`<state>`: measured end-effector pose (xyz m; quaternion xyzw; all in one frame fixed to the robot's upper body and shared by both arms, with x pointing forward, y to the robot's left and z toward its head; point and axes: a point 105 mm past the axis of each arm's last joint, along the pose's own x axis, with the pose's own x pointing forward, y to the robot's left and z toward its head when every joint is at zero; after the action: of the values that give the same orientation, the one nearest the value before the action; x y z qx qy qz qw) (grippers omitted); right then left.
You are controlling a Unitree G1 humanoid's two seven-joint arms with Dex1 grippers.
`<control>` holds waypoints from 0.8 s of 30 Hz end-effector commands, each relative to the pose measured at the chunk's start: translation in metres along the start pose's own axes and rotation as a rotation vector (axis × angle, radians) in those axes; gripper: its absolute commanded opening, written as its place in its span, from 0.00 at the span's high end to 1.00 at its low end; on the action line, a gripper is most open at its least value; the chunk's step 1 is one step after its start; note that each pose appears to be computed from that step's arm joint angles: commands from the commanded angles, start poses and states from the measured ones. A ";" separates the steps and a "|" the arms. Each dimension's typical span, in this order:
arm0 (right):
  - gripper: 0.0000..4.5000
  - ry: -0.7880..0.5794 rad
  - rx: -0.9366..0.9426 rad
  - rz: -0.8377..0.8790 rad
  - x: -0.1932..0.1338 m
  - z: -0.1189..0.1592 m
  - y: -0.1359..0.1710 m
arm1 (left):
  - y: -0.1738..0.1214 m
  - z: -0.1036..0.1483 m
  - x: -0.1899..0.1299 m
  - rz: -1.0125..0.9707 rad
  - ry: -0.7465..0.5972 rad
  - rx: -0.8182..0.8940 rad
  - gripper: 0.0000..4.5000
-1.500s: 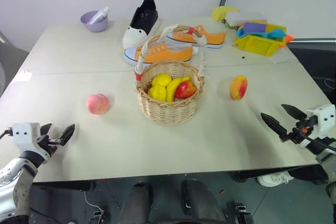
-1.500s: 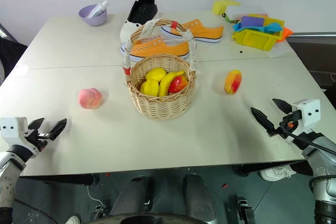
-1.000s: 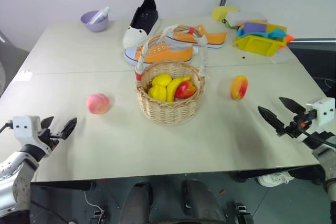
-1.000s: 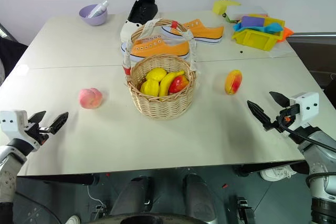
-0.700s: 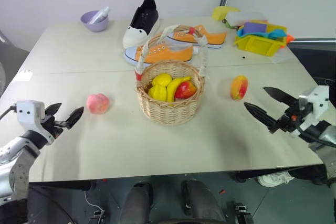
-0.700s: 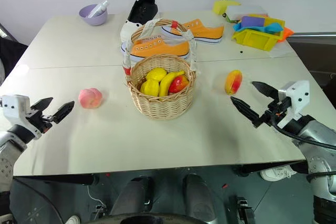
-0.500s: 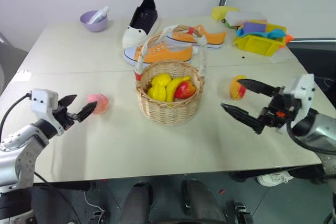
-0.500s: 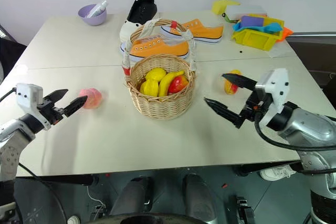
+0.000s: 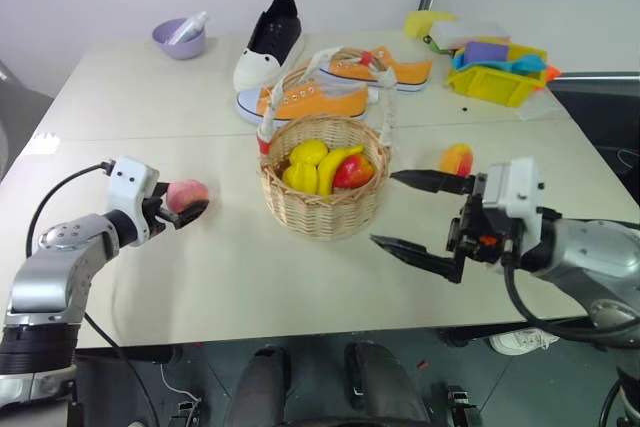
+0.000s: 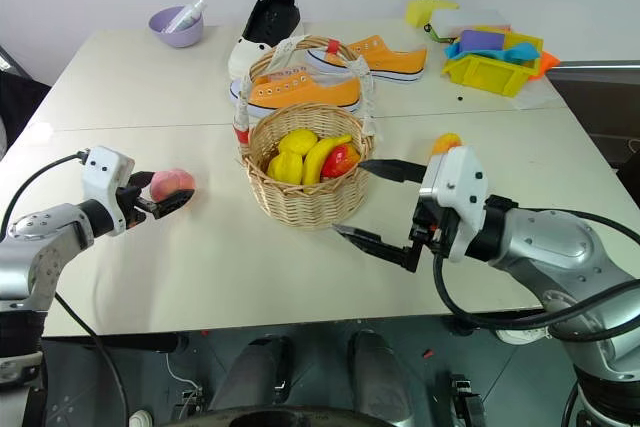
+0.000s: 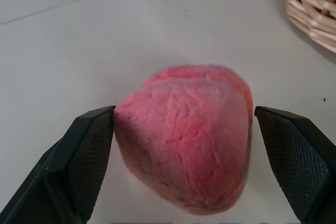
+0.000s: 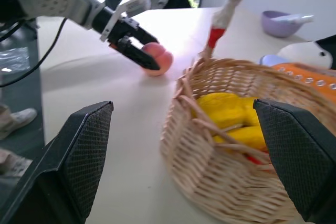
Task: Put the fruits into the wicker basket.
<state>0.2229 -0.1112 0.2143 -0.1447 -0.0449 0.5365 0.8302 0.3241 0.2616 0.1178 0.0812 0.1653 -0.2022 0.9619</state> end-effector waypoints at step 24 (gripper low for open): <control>0.00 0.093 -0.147 -0.210 -0.032 -0.001 -0.056 | -0.183 0.136 0.013 -0.613 -0.266 0.310 0.39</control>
<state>0.2598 -0.1569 0.2187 -0.2056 -0.0350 0.4481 0.8693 0.2937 0.0629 0.2195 0.1275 0.0345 -0.5238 0.8415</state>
